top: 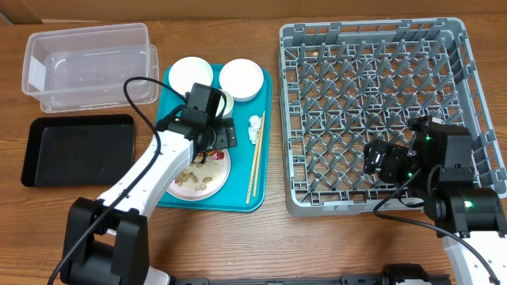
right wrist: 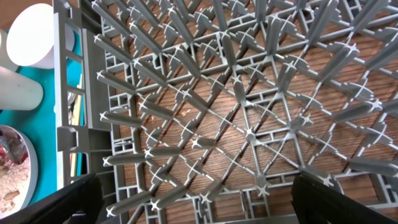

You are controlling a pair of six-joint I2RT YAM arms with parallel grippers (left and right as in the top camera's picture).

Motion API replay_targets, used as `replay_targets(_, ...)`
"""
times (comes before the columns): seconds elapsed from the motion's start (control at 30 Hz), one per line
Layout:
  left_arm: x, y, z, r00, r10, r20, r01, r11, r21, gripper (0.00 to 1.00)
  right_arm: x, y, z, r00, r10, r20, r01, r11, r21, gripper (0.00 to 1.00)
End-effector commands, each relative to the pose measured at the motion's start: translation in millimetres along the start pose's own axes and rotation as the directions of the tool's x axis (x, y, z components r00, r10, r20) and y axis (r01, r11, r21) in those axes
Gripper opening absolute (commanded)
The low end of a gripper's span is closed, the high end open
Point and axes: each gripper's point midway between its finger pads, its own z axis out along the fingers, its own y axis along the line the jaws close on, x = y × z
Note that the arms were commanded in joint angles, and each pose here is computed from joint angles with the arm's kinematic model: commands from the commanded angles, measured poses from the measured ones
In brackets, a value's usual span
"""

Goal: Sort waste into correct bins and load items into the dishwasher
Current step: 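Reach the left gripper to the red snack wrapper and grasp it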

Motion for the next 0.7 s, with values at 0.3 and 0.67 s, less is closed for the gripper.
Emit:
replay_targets(0.3,7.4,0.4,21.1,0.999,0.0,-0.048,-0.002,0.999,-0.034,0.69,-10.6,3.4,-7.0,0.999,-0.002,0.035,0.003,1.0,-0.003,1.0)
replay_targets(0.67,10.6,1.3,28.1,0.998,0.003,-0.063,-0.005,0.999,-0.042,0.28,-10.6,3.4,-7.0,0.999,-0.002,0.035,0.003,1.0,-0.003,1.0)
